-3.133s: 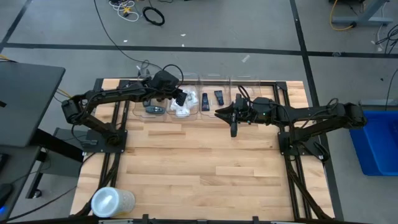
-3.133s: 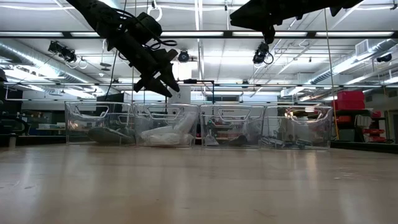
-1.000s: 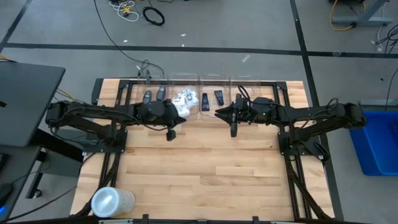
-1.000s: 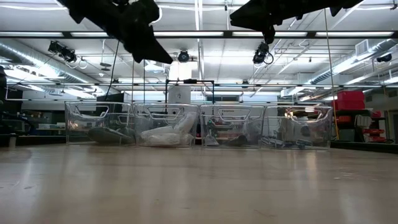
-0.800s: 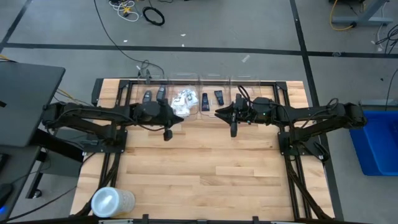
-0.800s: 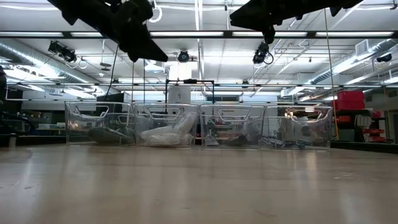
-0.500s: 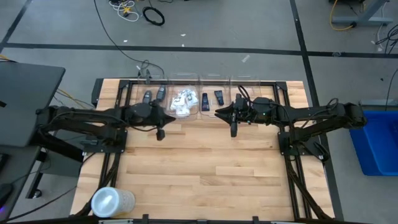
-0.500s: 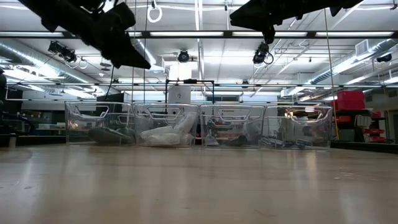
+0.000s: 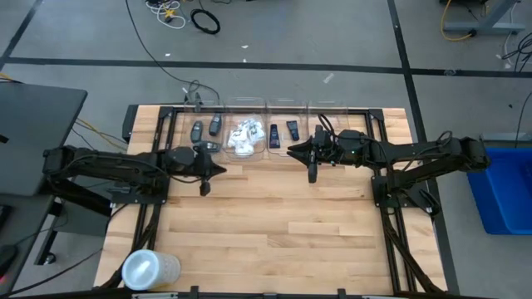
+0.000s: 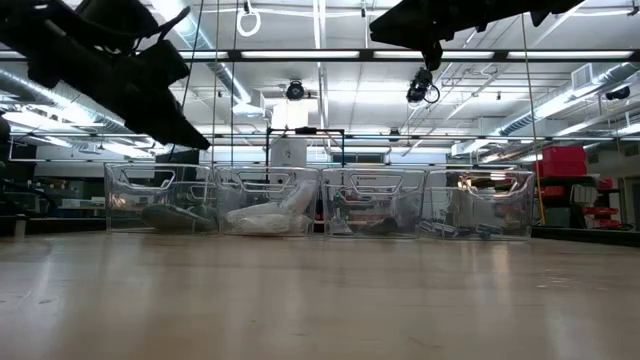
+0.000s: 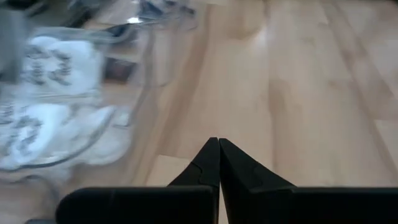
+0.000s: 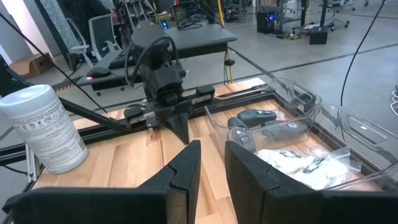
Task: Pick & Place Travel size toiletries
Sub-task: Return to home position
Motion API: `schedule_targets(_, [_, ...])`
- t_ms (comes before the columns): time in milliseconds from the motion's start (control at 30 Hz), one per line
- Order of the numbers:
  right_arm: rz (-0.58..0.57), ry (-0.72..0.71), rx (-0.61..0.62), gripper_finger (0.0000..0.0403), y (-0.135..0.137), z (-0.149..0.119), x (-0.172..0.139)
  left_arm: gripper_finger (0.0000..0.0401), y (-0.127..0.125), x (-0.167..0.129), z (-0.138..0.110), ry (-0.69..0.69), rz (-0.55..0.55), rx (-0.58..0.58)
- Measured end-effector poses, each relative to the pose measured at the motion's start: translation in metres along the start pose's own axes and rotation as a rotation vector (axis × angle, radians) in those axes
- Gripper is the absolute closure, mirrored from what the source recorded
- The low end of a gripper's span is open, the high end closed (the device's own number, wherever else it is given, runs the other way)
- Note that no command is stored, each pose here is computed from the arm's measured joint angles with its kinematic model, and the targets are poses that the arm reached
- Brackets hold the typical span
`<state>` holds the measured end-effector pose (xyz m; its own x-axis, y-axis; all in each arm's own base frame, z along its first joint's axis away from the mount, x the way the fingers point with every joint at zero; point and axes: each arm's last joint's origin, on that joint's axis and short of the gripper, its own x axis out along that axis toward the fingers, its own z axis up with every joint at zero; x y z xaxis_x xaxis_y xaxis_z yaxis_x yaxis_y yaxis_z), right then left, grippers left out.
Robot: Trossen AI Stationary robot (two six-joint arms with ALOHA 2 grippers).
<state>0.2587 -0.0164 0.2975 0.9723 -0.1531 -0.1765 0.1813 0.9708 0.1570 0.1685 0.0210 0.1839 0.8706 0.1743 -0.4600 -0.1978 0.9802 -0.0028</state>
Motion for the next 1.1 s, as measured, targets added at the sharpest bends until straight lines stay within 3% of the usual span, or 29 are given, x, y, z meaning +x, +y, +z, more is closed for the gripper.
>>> schedule_targets(433, [0.000,0.000,0.000,0.0322,0.000,0.000,0.000,0.0399,-0.004,0.003,-0.030,-0.152,-0.179,0.037])
schedule_targets(700, [0.000,0.000,0.000,0.0321,0.000,0.000,0.000,0.0399,-0.002,-0.012,-0.051,-0.270,-0.183,0.116])
schedule_targets(1100, [0.000,0.000,-0.003,0.0321,0.000,0.000,0.000,0.0398,-0.001,-0.039,-0.045,-0.422,-0.195,0.150])
